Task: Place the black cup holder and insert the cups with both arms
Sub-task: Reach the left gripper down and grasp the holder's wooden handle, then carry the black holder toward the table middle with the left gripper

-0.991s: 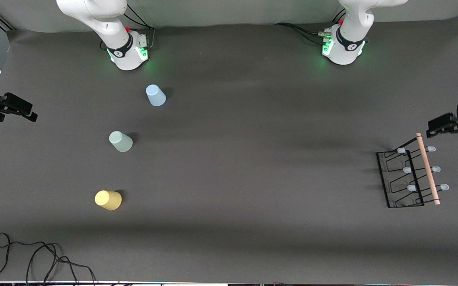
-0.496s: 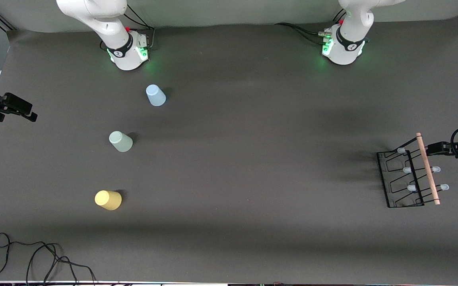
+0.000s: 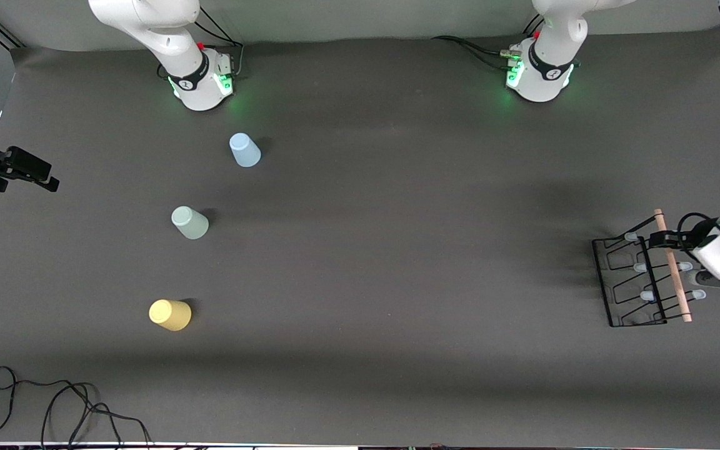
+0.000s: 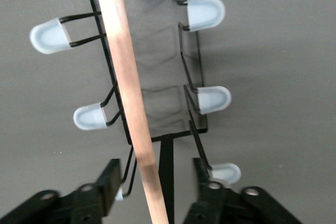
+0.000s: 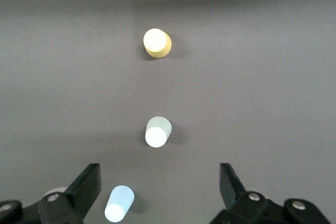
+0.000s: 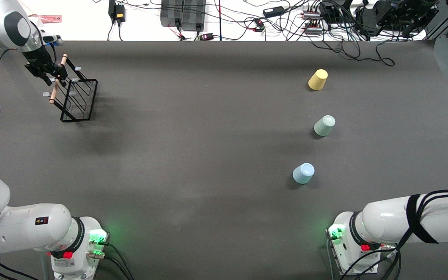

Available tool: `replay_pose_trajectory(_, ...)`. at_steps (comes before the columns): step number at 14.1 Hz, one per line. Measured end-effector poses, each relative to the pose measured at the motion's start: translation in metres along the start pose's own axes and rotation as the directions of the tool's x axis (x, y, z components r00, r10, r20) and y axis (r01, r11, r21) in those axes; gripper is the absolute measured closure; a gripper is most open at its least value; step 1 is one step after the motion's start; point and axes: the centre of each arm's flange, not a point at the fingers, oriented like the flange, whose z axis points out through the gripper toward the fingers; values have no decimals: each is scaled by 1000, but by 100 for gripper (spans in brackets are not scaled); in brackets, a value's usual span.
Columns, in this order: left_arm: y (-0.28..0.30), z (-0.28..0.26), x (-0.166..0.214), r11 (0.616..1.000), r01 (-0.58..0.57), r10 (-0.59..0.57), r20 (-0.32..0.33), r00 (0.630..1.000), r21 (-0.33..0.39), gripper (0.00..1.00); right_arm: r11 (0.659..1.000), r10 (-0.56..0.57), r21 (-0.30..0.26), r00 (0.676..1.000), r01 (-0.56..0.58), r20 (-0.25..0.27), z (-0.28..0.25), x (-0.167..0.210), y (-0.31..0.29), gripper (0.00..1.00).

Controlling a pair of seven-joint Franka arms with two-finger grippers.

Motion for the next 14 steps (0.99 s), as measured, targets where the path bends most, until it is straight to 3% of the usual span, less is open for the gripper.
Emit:
replay_pose_trajectory(2, -1, 10, 4, 1000, -7, 7, 2, 1000, 14, 48, 1000, 0, 0, 1000, 0, 0, 0, 0, 0, 0)
replay_pose_trajectory(5, -2, 9, 9, 1000, -16, 17, -13, 1000, 24, 81, 1000, 0, 0, 1000, 0, 1, 0, 0, 0, 0)
replay_pose_trajectory(10, 30, -48, 23, 997, -63, 67, -87, 994, 54, 84, 1000, 0, 0, 1000, 0, 1, 0, 0, 0, 0)
replay_pose_trajectory(14, 118, -107, 22, 998, 11, -1, -160, 987, 61, 84, 1000, -1, 0, 1000, 1, 0, 0, 0, 0, 0)
